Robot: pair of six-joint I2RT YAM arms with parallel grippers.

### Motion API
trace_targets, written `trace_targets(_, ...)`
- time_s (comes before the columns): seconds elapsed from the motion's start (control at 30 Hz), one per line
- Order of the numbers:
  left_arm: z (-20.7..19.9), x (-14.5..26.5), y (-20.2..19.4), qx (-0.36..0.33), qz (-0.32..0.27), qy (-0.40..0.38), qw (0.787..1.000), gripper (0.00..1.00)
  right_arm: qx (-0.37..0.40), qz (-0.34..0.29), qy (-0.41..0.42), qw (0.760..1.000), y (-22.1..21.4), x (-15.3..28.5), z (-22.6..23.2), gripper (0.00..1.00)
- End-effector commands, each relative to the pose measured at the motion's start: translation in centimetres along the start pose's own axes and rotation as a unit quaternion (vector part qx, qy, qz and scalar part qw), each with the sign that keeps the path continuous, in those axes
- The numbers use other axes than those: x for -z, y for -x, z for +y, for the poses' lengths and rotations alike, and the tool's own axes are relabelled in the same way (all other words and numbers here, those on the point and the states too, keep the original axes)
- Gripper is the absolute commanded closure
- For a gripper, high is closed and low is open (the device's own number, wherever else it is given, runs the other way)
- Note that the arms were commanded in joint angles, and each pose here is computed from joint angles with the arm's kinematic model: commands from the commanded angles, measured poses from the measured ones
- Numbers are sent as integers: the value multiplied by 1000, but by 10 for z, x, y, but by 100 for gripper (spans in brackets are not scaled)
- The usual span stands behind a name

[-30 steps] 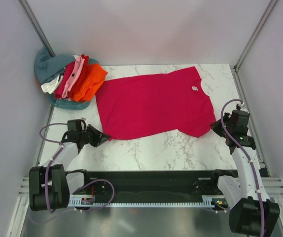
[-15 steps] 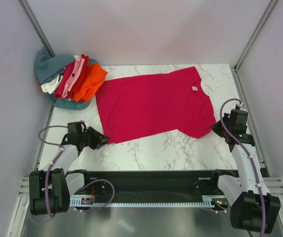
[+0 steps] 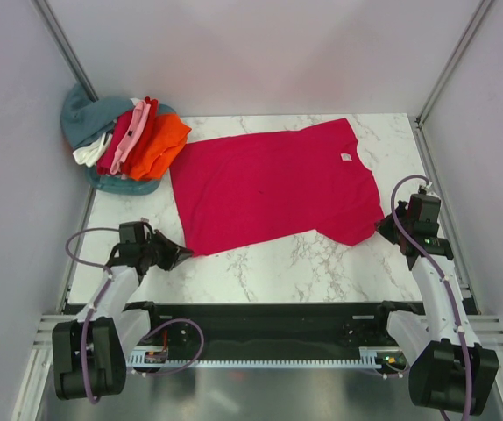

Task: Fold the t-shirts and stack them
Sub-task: Flatten the tshirt out, then fold the tshirt

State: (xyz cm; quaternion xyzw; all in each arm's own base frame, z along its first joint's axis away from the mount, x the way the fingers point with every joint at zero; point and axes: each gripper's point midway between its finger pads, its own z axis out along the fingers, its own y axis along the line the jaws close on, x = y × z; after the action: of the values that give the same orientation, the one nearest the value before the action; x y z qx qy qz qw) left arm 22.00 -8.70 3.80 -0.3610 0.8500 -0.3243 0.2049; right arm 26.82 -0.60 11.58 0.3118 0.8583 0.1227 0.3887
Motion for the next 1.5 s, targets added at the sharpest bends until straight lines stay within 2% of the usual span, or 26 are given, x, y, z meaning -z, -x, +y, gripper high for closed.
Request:
trace_targets(0.0, 1, 4, 3, -22, -16, 1, 1000, 98, 7, -35, 19, 999, 22, 8, 13, 100)
trace_targets(0.23, -23, 15, 9, -34, -15, -24, 999, 98, -9, -73, 32, 997, 48, 21, 28, 100)
trace_targets(0.37, -35, 14, 22, -41, -15, -19, 999, 98, -27, -91, 61, 994, 76, 18, 52, 100)
trace_targets(0.47, -48, 12, 30, -40, -6, -23, 999, 98, -33, -83, 66, 994, 89, 6, 63, 100)
trace_targets(0.7, -77, 15, 59, -34, -33, -30, 998, 98, -39, -71, 78, 994, 119, -21, 87, 100)
trace_targets(1.1, -87, 0, 98, 4, -73, -11, 997, 98, -41, -61, 114, 991, 155, -62, 135, 100)
trace_targets(1.47, -104, -15, 133, 12, -98, -16, 995, 98, -41, -51, 125, 990, 176, -101, 165, 100)
